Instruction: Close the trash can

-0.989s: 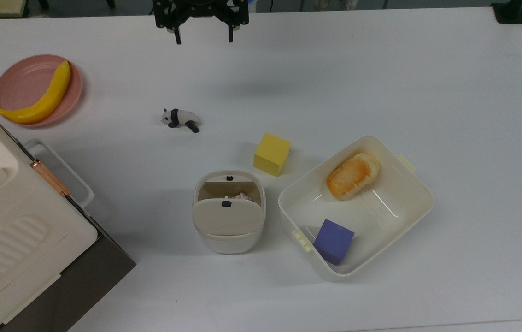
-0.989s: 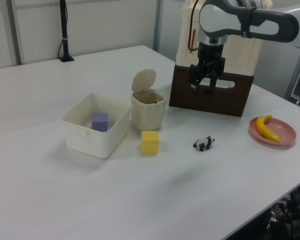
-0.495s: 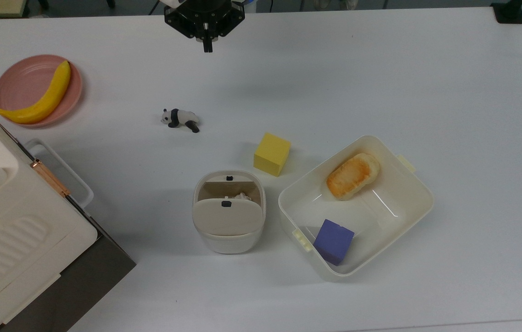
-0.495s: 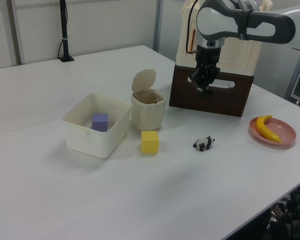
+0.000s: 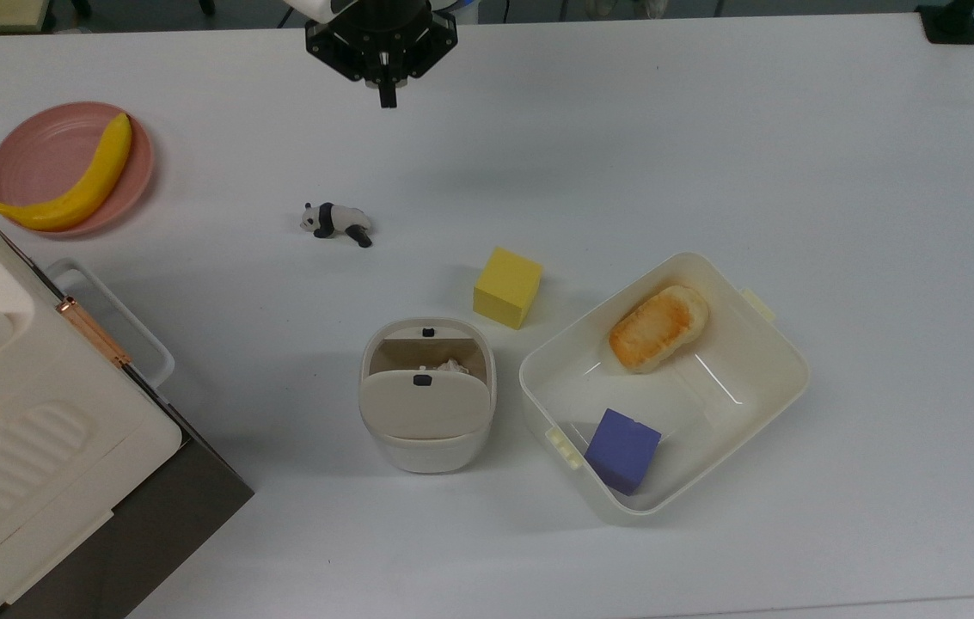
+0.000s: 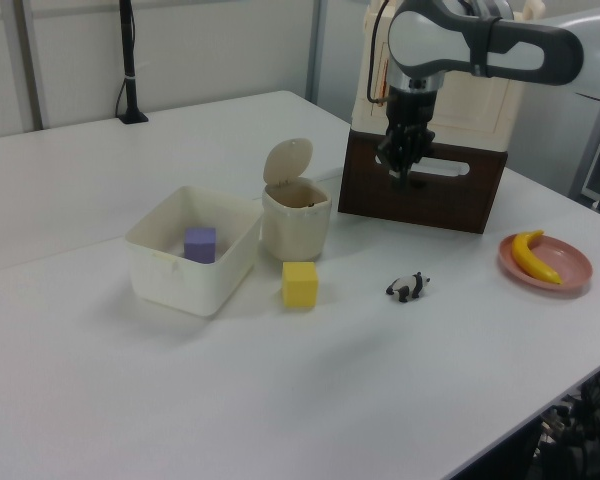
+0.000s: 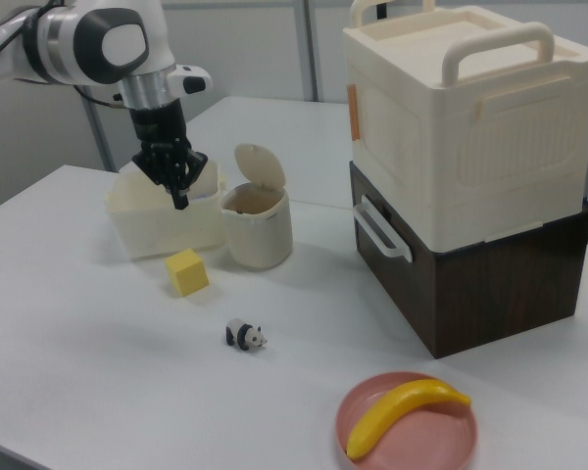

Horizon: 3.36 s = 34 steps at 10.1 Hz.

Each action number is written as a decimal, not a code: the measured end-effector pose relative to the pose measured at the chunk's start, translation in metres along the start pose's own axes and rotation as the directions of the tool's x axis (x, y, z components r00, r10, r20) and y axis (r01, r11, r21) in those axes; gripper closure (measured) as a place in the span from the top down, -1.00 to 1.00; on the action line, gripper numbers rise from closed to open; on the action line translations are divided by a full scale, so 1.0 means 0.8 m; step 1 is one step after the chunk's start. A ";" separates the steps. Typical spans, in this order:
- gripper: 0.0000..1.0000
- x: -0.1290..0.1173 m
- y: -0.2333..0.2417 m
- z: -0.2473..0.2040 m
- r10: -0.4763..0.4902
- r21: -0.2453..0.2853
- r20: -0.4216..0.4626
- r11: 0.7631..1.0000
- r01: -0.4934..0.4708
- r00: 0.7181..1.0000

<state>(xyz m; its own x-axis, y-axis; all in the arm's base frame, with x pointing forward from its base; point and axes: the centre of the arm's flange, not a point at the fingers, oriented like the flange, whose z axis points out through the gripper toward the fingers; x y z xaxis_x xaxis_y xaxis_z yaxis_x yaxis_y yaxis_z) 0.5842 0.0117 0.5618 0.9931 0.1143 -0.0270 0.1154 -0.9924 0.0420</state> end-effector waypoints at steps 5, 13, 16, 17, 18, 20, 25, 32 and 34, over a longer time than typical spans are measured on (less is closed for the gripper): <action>-0.98 0.097 0.015 0.020 0.005 0.000 -0.281 1.000 -0.006 0.960; -0.98 0.182 -0.010 0.019 -0.007 -0.003 -0.728 1.000 0.006 0.686; -0.98 0.199 -0.020 0.049 -0.001 0.008 -0.764 1.000 0.010 0.645; -0.98 0.201 -0.019 0.053 0.000 0.008 -0.763 1.000 0.010 0.647; -0.98 0.201 -0.019 0.053 0.000 0.008 -0.763 1.000 0.009 0.647; -0.98 0.201 -0.017 0.055 -0.012 -0.006 -0.762 1.000 0.011 0.648; -0.98 0.199 -0.015 0.097 -0.028 -0.018 -0.611 1.000 0.022 0.791; -0.98 0.189 -0.040 0.156 -0.060 -0.012 -0.408 0.998 0.060 0.911; -0.98 0.190 -0.042 0.156 -0.071 -0.023 -0.408 0.997 0.067 0.910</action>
<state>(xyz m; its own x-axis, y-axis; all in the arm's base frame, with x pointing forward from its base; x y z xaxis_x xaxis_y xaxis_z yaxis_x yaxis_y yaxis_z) 0.7282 0.0569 0.4317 0.9048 0.1925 0.3798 0.1824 -0.9812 0.0627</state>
